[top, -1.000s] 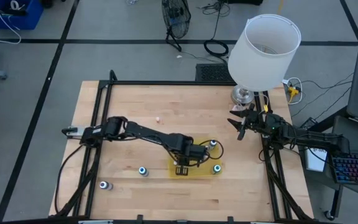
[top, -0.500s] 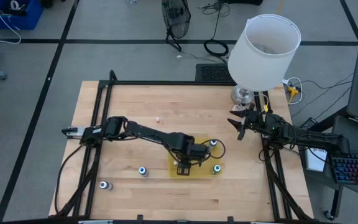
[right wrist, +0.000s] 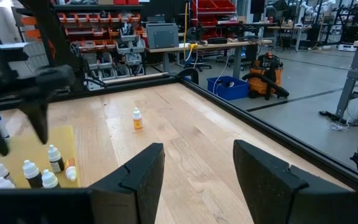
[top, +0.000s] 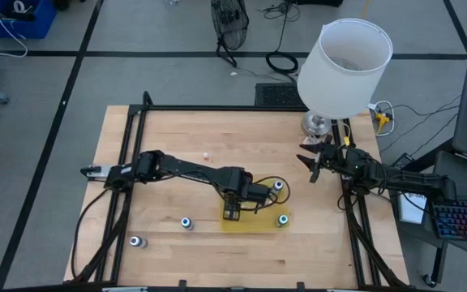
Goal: Pick & Place food coloring
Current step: Put the small orange food coloring bottle into the yellow bin
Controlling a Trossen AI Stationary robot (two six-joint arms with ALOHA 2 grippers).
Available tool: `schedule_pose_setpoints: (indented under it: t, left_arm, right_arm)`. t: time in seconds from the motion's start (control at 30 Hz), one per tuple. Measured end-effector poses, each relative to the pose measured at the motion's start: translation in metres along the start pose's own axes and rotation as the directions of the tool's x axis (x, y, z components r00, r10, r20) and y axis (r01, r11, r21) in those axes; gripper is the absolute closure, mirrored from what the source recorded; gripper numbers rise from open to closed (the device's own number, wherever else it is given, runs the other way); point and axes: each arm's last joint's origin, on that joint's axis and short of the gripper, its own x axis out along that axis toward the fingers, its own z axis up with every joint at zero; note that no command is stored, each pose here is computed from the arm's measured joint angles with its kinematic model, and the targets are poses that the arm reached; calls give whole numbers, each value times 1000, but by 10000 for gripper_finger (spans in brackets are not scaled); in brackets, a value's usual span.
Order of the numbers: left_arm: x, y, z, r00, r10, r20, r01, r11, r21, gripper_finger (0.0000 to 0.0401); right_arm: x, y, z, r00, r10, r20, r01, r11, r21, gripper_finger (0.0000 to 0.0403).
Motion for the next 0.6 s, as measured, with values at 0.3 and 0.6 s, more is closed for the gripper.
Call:
schedule_pose_setpoints:
  t: [0.3,0.6]
  left_arm:
    - [-2,36,-10,1000,18,-19,-20,996,-87,167]
    - [-54,59,-38,976,48,214,-22,992,-123,167]
  right_arm:
    - [0,0,0,1000,0,0,0,1000,0,222]
    - [0,0,0,1000,0,0,0,1000,0,222]
